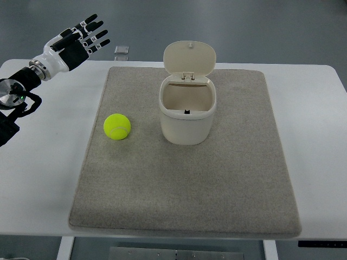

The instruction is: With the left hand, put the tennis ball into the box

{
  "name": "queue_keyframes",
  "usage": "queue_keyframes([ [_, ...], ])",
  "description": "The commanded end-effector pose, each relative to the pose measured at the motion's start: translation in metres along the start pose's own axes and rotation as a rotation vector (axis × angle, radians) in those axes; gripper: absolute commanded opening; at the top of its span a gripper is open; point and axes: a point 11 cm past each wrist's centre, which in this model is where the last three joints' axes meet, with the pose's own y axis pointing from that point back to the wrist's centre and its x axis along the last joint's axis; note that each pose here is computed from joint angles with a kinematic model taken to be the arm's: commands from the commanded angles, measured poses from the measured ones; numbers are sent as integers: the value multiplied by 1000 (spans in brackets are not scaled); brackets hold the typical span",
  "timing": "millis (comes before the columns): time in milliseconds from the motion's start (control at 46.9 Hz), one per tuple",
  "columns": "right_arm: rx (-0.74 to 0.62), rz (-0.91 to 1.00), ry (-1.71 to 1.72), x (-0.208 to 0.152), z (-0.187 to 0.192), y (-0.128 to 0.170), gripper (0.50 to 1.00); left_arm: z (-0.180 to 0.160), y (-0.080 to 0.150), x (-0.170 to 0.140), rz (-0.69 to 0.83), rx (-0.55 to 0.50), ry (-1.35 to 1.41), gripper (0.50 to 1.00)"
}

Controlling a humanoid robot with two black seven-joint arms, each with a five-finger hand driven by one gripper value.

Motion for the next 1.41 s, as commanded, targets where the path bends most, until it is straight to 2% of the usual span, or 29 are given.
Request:
queue_keyframes([
  [0, 1, 1, 0, 0, 0, 0, 901, -1, -1, -1, -4, 2, 0, 992],
  [235, 1, 1, 0, 0, 0, 0, 901, -2, -2, -2, -3, 5, 1, 992],
  [405, 1, 1, 0, 0, 0, 0, 901, -3, -1, 8, 89, 15, -9, 992],
  [810, 1, -1, 0, 0, 0, 0, 901, -8, -2, -4, -6, 50, -51, 992],
  [917, 1, 1, 0, 0, 0, 0, 901, -13, -2, -11, -49, 107, -144, 992],
  [1045, 1, 1, 0, 0, 0, 0, 901, -10, 4, -4, -34, 152, -267, 990],
  [1194, -1, -1, 0, 0, 1, 0, 901, 6, 17, 1, -39, 190, -456, 990],
  [1280, 1, 1, 0, 0, 0, 0, 901, 2, 25, -1, -70, 240, -580, 990],
  [1386, 1, -1, 0, 0, 0, 0, 901, 18, 36, -5, -108, 223, -721, 990],
])
